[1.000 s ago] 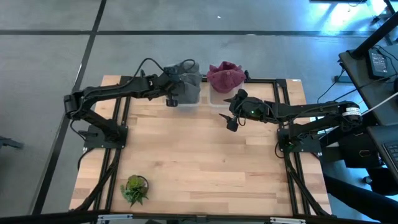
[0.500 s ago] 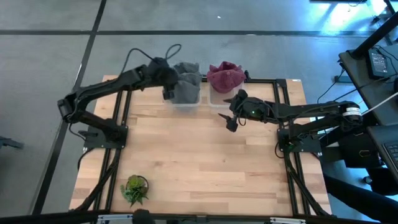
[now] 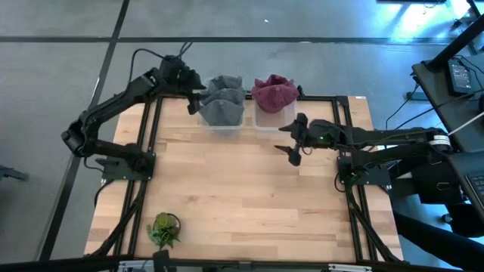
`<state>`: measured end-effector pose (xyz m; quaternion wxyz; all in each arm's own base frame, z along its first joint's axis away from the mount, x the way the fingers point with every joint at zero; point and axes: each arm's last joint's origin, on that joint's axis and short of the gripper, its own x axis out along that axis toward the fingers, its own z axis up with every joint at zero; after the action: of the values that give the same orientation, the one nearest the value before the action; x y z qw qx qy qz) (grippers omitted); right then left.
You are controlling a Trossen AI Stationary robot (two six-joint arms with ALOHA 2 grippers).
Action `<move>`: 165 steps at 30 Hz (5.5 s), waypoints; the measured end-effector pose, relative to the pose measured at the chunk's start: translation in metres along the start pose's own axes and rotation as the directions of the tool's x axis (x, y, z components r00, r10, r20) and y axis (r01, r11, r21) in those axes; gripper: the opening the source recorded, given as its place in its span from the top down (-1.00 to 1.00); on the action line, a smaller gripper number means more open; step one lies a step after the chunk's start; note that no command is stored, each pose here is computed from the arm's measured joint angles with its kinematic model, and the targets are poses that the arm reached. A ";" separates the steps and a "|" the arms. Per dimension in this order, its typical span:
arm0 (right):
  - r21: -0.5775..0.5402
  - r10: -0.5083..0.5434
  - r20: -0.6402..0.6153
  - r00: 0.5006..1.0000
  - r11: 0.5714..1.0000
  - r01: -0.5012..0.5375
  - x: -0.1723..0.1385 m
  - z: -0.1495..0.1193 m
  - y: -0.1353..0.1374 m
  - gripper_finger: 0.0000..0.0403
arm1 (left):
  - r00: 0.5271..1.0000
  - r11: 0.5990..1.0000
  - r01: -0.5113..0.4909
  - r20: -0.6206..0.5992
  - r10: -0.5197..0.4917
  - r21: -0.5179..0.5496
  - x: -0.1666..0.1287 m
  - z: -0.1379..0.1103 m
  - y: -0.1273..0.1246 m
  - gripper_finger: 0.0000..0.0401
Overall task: Pick & Place hat
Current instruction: Return to Home Position
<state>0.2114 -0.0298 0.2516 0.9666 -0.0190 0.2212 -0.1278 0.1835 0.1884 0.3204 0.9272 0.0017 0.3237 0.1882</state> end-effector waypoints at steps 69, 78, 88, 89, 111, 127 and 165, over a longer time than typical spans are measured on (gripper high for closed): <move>0.121 0.159 0.473 0.867 0.963 -0.242 -0.070 -0.124 -0.002 -0.65 | 0.749 0.961 0.028 0.642 0.163 -0.277 -0.046 -0.181 -0.130 0.15; 0.103 0.151 0.472 0.868 0.969 -0.225 -0.070 -0.124 -0.002 -0.65 | 0.767 0.958 0.046 0.624 0.147 -0.282 -0.038 -0.188 -0.131 0.15; 0.098 0.125 0.454 0.882 0.977 -0.189 -0.069 -0.126 -0.002 -0.65 | 0.761 0.960 0.044 0.632 0.147 -0.276 -0.032 -0.192 -0.133 0.15; 0.093 0.126 0.452 0.883 0.978 -0.187 -0.069 -0.126 -0.002 -0.65 | 0.764 0.961 0.040 0.628 0.147 -0.274 -0.032 -0.192 -0.133 0.15; -0.026 -0.218 0.437 0.872 0.967 0.255 -0.069 -0.124 -0.013 -0.65 | 0.775 0.970 0.037 0.620 0.125 -0.242 -0.030 -0.192 -0.133 0.15; -0.061 -0.212 0.438 0.873 0.962 0.264 -0.069 -0.124 -0.012 -0.65 | 0.775 0.970 0.037 0.619 0.125 -0.242 -0.030 -0.192 -0.133 0.15; -0.057 -0.212 0.438 0.874 0.963 0.262 -0.069 -0.124 -0.012 -0.65 | 0.775 0.969 0.037 0.619 0.125 -0.242 -0.030 -0.192 -0.133 0.15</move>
<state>0.0952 -0.0217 0.1701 0.9657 -0.1291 0.0066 -0.2251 0.0925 0.0310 0.1698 0.9703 -0.0403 -0.0306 0.2365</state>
